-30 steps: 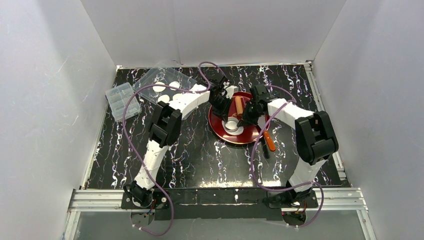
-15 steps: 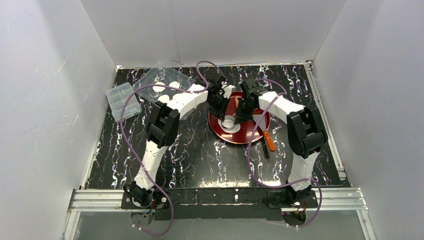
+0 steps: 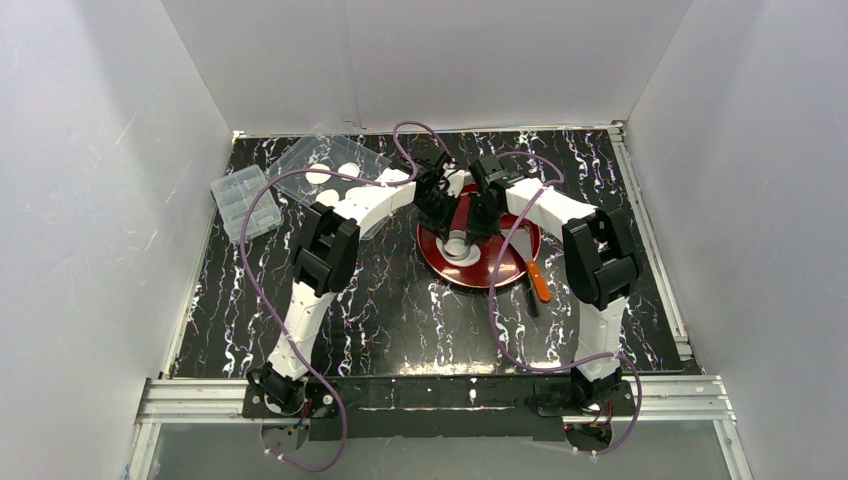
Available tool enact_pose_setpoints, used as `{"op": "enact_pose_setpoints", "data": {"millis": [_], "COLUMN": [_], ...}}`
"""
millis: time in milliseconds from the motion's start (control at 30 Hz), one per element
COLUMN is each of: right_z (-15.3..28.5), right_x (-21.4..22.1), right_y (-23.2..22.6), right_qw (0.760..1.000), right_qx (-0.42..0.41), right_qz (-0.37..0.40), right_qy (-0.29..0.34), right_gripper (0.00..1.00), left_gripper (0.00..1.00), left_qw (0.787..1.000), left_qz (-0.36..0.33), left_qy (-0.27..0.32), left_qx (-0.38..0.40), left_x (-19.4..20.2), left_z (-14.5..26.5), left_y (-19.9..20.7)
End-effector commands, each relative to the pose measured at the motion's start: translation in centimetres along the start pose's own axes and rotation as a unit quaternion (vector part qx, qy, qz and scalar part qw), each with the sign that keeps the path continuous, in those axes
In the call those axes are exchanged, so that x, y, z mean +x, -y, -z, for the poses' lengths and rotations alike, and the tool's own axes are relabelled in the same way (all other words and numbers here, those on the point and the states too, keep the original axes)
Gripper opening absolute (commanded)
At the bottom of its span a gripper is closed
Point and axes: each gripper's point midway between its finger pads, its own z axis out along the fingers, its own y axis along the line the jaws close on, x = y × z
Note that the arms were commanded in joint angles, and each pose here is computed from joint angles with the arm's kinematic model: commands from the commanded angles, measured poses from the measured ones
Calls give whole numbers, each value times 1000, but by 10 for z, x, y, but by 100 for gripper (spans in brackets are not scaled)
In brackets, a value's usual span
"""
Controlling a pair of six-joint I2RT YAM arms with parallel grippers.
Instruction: Roll out the dumpling wrappers from the dough
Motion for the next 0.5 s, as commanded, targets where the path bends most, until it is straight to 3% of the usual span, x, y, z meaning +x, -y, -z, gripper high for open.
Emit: {"op": "enact_pose_setpoints", "data": {"millis": [0, 33, 200, 367, 467], "right_z": [-1, -1, 6, 16, 11], "right_x": [-25, -24, 3, 47, 43], "right_y": [29, 31, 44, 49, 49], "right_qw": [997, 996, 996, 998, 998], "right_qx": [65, 68, 82, 53, 59], "right_qz": [6, 5, 20, 27, 25], "right_qy": [50, 50, 30, -5, 2], "right_gripper": [7, 1, 1, 1, 1], "left_gripper": [0, 0, 0, 0, 0], "left_qw": [994, 994, 994, 992, 990], "left_qz": [15, 14, 18, -32, -37], "left_qy": [-95, -96, -101, -94, -112], "left_qx": [-46, -47, -41, -79, -79], "left_x": [51, 51, 54, 23, 31], "left_z": [0, -1, -7, -24, -26], "left_y": [-24, -25, -26, -41, -44]}}
